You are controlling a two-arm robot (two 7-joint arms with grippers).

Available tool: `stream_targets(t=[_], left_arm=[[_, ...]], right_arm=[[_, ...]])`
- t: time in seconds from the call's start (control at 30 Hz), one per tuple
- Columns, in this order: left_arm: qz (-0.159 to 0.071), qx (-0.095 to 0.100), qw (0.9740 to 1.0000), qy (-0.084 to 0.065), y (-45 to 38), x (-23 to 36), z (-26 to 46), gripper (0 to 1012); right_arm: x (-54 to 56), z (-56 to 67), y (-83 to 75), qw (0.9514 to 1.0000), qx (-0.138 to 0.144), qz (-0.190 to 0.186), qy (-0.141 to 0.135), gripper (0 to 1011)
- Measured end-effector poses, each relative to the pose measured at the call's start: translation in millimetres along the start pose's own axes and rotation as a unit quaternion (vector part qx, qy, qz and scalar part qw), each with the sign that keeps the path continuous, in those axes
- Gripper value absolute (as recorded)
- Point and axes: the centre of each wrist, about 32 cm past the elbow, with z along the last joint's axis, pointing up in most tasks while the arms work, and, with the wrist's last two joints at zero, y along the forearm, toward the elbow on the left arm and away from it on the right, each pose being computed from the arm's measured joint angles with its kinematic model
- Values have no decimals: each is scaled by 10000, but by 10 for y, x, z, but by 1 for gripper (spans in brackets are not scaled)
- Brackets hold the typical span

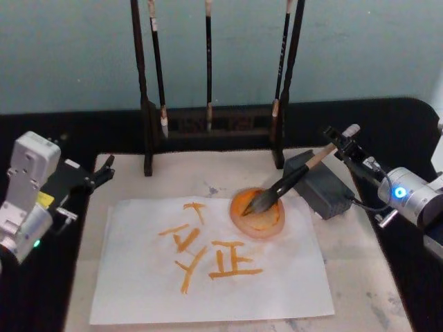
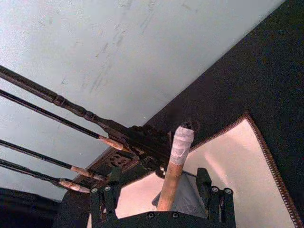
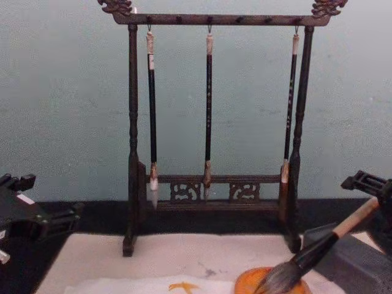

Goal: Pick up the brush from the inkstone, write on the paper, then place the brush back to its original position.

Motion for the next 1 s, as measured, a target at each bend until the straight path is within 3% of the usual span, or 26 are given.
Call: stream_targets(t=[0.77,1.0], left_arm=[[0,0,10000,0,0,0,0,1010],[0,-1,10000,0,0,0,0,1010]], right_arm=[[-6,-18,21,10000,4,-54,-23,997],[-6,-16,20,10000,8,-49,-19,846]])
